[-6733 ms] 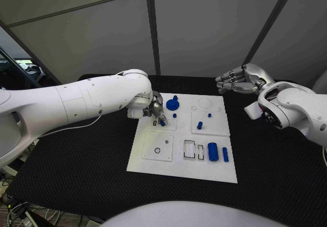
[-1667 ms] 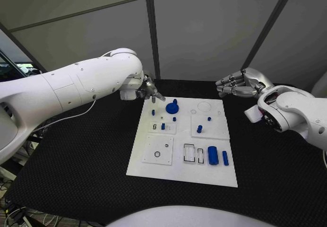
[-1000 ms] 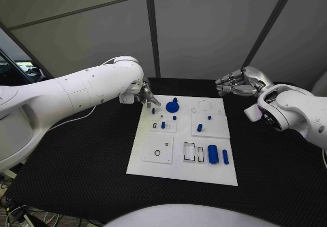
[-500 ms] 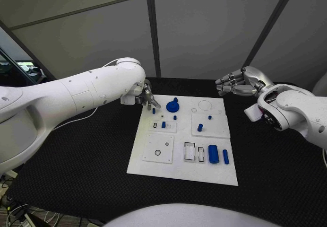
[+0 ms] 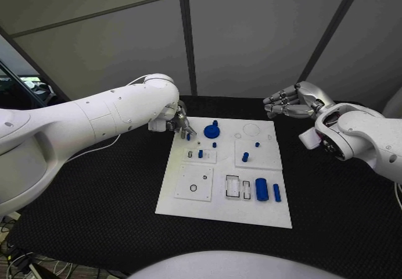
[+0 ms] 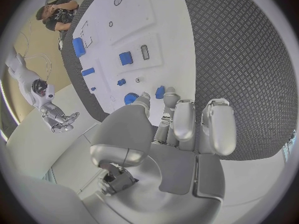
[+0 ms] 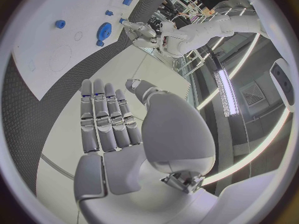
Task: Assemble the parts on the task board
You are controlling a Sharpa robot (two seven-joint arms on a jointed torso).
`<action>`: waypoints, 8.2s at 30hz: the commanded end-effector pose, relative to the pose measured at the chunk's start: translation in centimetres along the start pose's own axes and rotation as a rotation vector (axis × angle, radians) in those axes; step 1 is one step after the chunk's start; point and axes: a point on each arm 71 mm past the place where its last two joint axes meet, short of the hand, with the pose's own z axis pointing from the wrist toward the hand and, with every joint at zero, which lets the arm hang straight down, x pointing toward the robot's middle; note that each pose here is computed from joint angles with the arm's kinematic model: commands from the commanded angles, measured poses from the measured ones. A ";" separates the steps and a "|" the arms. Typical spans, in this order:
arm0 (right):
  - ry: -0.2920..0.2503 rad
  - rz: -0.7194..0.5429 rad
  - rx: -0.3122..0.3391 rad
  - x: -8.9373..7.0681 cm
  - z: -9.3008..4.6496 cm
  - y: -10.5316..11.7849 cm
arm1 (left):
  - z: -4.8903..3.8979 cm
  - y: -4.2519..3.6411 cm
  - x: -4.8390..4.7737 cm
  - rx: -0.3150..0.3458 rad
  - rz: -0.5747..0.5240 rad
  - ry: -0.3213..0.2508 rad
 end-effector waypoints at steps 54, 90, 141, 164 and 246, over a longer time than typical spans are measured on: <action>0.021 0.001 -0.013 0.3 0.2 0.2 | -0.10 -0.30 0.08 0.040 -0.037 -0.011; 0.017 -0.011 -0.001 0.0 0.2 -0.1 | -4.34 1.62 4.98 0.185 -0.146 -0.115; 0.023 -0.012 -0.005 0.2 0.3 0.0 | -3.58 1.01 7.07 0.171 -0.044 -0.098; 0.024 -0.012 -0.006 0.2 0.2 0.1 | -3.28 1.03 7.26 0.156 -0.030 -0.081; 0.024 -0.016 -0.009 0.2 0.1 0.1 | -2.94 2.10 5.03 0.208 -0.207 -0.252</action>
